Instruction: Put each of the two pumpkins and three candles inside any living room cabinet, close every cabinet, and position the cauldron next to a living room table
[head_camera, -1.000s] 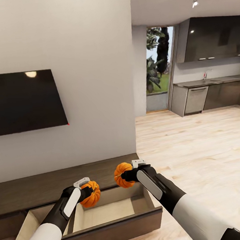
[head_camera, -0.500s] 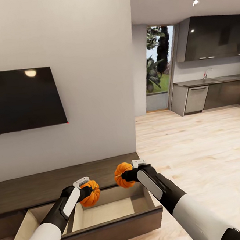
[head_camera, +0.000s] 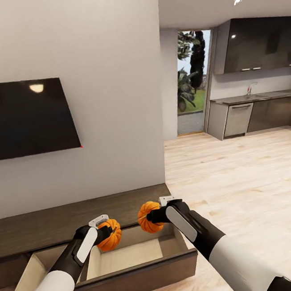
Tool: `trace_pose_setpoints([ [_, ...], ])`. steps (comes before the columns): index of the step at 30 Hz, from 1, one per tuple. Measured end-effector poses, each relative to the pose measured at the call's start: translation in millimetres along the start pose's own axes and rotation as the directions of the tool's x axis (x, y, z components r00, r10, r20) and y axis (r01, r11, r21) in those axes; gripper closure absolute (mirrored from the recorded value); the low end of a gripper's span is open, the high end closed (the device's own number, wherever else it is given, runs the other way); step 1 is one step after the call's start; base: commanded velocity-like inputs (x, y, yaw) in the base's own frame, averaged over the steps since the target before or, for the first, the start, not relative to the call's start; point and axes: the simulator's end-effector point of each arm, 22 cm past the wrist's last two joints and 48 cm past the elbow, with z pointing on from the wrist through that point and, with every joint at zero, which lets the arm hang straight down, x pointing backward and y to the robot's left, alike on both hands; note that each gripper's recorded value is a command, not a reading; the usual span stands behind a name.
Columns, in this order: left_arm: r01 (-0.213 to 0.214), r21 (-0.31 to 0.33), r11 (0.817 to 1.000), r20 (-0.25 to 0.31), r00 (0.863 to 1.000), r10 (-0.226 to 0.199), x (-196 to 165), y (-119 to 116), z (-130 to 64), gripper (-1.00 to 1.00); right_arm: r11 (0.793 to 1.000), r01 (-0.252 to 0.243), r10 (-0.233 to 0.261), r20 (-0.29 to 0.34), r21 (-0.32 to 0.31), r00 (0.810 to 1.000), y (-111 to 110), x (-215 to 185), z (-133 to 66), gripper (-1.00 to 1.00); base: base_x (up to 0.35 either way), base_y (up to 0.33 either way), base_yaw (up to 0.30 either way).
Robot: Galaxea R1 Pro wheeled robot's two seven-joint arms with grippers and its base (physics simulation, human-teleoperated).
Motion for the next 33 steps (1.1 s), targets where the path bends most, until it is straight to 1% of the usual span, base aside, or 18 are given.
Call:
trace_pose_setpoints([
  [2, 0.000, 0.001, 1.000, 0.000, 1.000, 0.000, 1.4, 0.2, 2.4, 1.00, 1.000, -0.019, 0.018, -0.017, -0.023, 1.000, 6.1, 5.2, 2.1, 1.00, 0.000, 0.000, 0.000],
  [5, -0.001, 0.002, 1.000, -0.001, 1.000, 0.001, 3.9, -0.1, 6.1, 1.00, 0.999, -0.022, 0.020, -0.056, -0.035, 0.998, 8.4, 15.6, 5.3, 1.00, 0.000, 0.000, 0.000],
  [7, -0.002, 0.002, 1.000, -0.001, 1.000, 0.002, 5.4, 0.0, 8.6, 1.00, 0.999, -0.021, 0.019, -0.063, -0.035, 0.998, 7.8, 18.7, 7.5, 1.00, 0.000, 0.000, 0.000],
  [33, -0.001, 0.007, 1.000, -0.002, 1.000, 0.001, 26.3, 4.2, 42.0, 1.00, 0.999, -0.025, 0.023, -0.061, -0.033, 0.998, -3.4, 40.9, 38.7, 1.00, 0.000, 0.000, 0.000],
])
